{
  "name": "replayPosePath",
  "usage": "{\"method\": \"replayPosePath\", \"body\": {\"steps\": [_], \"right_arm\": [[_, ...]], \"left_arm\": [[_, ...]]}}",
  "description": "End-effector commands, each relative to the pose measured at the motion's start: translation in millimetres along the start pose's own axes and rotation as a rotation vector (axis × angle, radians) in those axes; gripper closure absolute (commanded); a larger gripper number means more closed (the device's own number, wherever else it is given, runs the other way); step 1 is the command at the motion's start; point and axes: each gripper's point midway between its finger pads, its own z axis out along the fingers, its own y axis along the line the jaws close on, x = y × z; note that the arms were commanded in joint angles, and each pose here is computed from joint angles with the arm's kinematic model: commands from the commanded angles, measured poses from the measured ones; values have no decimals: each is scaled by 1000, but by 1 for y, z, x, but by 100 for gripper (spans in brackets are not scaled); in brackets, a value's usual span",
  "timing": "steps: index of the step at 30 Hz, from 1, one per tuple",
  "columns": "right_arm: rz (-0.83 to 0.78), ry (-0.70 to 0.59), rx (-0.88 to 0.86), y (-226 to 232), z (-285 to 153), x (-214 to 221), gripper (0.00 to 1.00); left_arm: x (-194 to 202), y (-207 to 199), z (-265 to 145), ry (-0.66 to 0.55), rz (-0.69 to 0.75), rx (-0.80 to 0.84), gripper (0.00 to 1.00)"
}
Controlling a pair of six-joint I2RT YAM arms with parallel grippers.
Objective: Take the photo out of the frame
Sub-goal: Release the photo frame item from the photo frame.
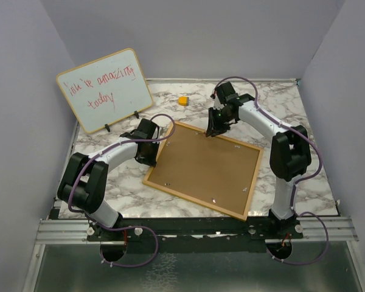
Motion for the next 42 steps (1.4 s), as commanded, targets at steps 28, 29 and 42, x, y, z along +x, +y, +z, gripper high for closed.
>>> {"method": "replayPosePath", "body": {"steps": [28, 29, 42], "right_arm": [[-51, 64, -101, 12, 14, 2, 99], [-53, 66, -104, 13, 14, 2, 99], [-63, 75, -106, 13, 6, 10, 100]], "left_arm": [[13, -2, 13, 57, 2, 11, 94], [13, -2, 13, 57, 1, 12, 94], [13, -2, 13, 56, 1, 13, 94]]}}
